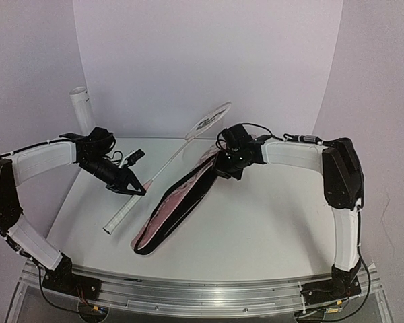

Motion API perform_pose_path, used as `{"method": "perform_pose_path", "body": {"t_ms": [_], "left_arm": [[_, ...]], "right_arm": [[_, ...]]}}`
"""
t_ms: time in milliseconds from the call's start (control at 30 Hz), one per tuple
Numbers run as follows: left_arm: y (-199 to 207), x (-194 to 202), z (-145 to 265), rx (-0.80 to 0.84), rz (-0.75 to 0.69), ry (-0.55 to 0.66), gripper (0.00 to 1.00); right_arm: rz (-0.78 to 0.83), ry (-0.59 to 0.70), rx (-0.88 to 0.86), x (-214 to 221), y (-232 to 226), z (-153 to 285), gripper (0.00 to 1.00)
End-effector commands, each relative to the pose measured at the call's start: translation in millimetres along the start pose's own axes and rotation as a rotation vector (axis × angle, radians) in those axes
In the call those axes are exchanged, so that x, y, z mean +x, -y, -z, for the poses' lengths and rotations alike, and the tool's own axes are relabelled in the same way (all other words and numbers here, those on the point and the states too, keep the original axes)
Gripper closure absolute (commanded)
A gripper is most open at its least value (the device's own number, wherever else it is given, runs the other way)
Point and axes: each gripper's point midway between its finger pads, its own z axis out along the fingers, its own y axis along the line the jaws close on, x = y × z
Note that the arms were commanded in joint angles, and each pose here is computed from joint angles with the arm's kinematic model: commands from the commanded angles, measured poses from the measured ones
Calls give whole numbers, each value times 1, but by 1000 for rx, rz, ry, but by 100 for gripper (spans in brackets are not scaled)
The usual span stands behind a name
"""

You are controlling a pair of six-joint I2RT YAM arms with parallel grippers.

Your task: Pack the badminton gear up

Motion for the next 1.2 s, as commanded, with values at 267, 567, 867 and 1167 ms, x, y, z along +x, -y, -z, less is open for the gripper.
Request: {"method": "perform_pose_path", "body": {"t_ms": [267, 567, 867, 1167], "left_arm": [[6, -34, -16, -3, -58, 70, 100], [5, -51, -31, -66, -73, 78, 100], [23, -64, -36, -88, -127, 83, 100], [37, -69, -35, -80, -165, 98, 100]], "right_arm": [[-88, -84, 54, 28, 37, -8, 54], [1, 65, 178, 26, 21, 86, 19], [-99, 157, -246, 58, -121, 84, 9], [-220, 181, -383, 63, -168, 42, 24]]}}
